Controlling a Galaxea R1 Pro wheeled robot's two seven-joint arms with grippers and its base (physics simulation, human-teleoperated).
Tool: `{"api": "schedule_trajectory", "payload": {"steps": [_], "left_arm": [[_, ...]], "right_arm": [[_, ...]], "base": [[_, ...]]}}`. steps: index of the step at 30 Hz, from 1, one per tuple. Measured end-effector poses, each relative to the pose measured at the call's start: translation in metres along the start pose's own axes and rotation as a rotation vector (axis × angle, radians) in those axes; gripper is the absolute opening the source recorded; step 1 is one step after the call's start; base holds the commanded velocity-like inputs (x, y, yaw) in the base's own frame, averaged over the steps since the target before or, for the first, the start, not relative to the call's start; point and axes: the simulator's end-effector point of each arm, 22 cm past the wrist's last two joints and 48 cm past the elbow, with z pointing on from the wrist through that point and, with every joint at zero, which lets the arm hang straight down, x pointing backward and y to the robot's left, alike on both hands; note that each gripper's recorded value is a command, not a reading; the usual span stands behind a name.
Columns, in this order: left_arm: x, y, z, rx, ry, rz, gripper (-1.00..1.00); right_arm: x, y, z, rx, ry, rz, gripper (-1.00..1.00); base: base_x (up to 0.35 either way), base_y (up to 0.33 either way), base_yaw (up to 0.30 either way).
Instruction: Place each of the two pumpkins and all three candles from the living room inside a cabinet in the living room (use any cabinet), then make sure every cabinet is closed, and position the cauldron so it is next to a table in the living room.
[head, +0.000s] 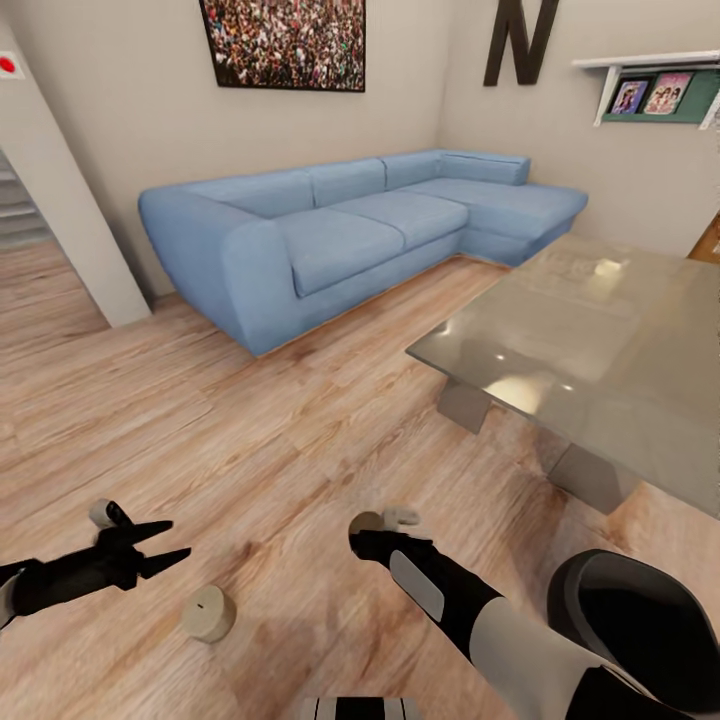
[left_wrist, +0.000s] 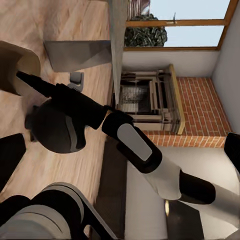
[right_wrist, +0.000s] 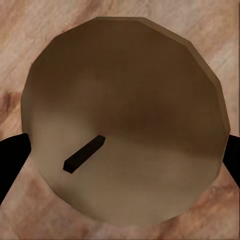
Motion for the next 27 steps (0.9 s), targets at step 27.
{"api": "schedule_trajectory", "payload": {"steps": [27], "left_arm": [[-0.059,0.158,-0.125,-1.249,-0.314,0.025,1.0]], "right_arm": [[-0.062,0.021,-0.048,0.038,-0.136,-0.029,-1.0]], "base": [[0.0,0.0,0.0]]}}
